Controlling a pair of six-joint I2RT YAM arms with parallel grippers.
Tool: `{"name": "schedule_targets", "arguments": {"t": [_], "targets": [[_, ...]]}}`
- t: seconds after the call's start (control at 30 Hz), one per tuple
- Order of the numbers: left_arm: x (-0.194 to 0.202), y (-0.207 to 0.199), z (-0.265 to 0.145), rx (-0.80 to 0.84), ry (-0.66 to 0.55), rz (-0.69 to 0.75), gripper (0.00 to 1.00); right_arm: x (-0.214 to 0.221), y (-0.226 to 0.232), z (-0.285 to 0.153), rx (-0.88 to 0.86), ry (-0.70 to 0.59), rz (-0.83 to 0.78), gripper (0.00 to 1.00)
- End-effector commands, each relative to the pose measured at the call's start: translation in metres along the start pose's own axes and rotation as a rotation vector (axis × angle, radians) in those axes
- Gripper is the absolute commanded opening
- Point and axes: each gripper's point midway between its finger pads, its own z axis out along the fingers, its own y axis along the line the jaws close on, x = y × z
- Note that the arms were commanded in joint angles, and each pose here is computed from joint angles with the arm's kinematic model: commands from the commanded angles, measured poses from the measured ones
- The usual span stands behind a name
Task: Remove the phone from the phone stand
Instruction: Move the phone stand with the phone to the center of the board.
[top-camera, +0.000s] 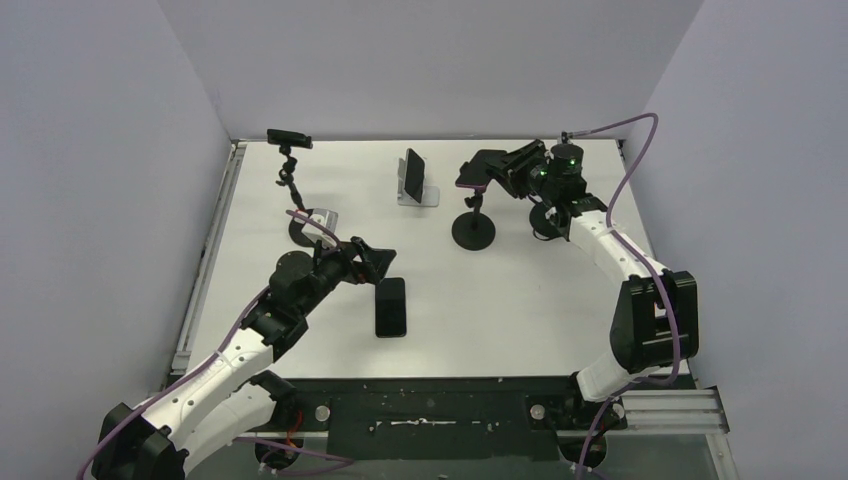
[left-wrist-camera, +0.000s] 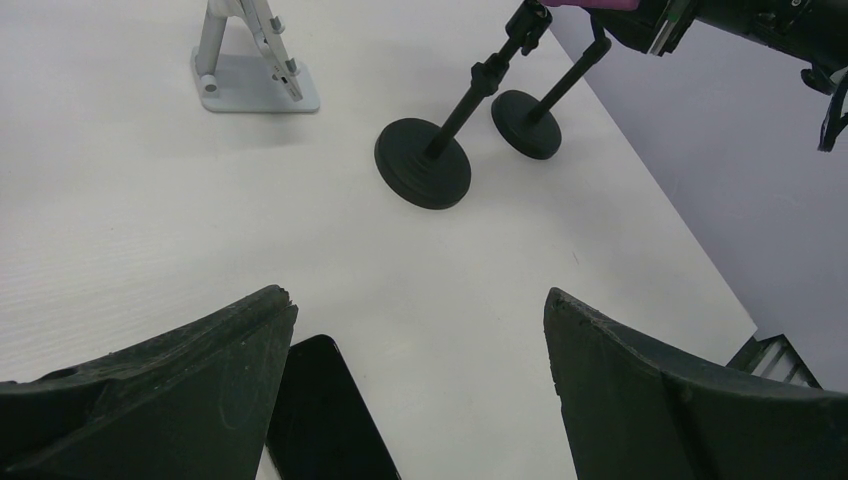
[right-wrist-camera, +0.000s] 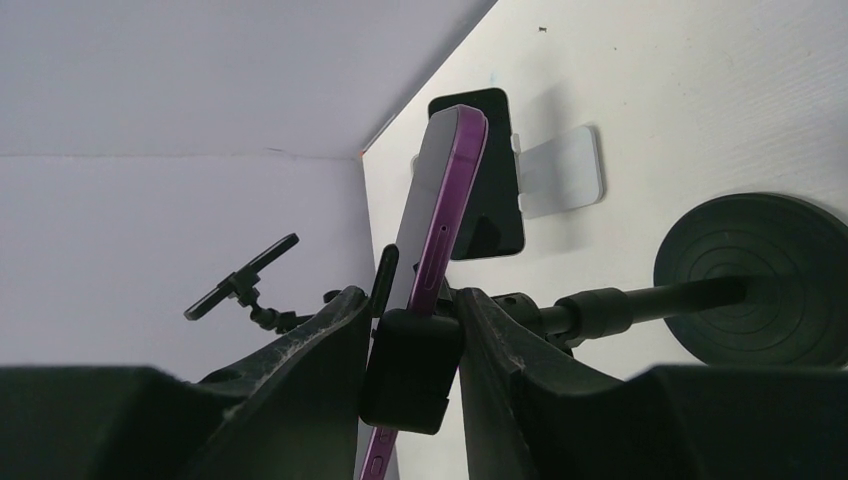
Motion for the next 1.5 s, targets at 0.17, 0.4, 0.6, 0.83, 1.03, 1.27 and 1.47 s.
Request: {"name": "schedule_targets", "arguments": {"t": [0.17,0.4,0.6,0.83,1.03,1.27,1.47], "targets": [[-0.02,-0.016,0.003,0.06,-0.062,0.012,0.93,0.004,0.006,-0.01,-0.078,-0.013,-0.043,0.16],[-0.038,-0.019,0.011,0.056,-0.134,-0.109,0.93,0.008,0.009,-0.019,-0.123,-0.018,-0.047,0.08],[-0.069,-0.051,0.03,0.173,-0.195,-0.228,0.93,0.009,0.006,-0.023,-0.139,-0.022,-0.03,0.06],[-0.088,-0.086,0.066,0.305,-0.19,-0.452,0.93,0.009,0.014,-0.027,-0.159,-0.036,0.009,0.07],[-0.086,-0.106,0.098,0.355,-0.154,-0.556,0.9,0.012,0.025,-0.027,-0.171,-0.022,0.028,0.1],[-0.073,-0.127,0.125,0.434,-0.088,-0.619,0.83,0.014,0.026,-0.026,-0.133,-0.002,-0.007,0.28],[-0.057,-0.142,0.144,0.476,-0.022,-0.639,0.75,0.016,0.018,-0.028,-0.111,0.004,-0.015,0.35]]}}
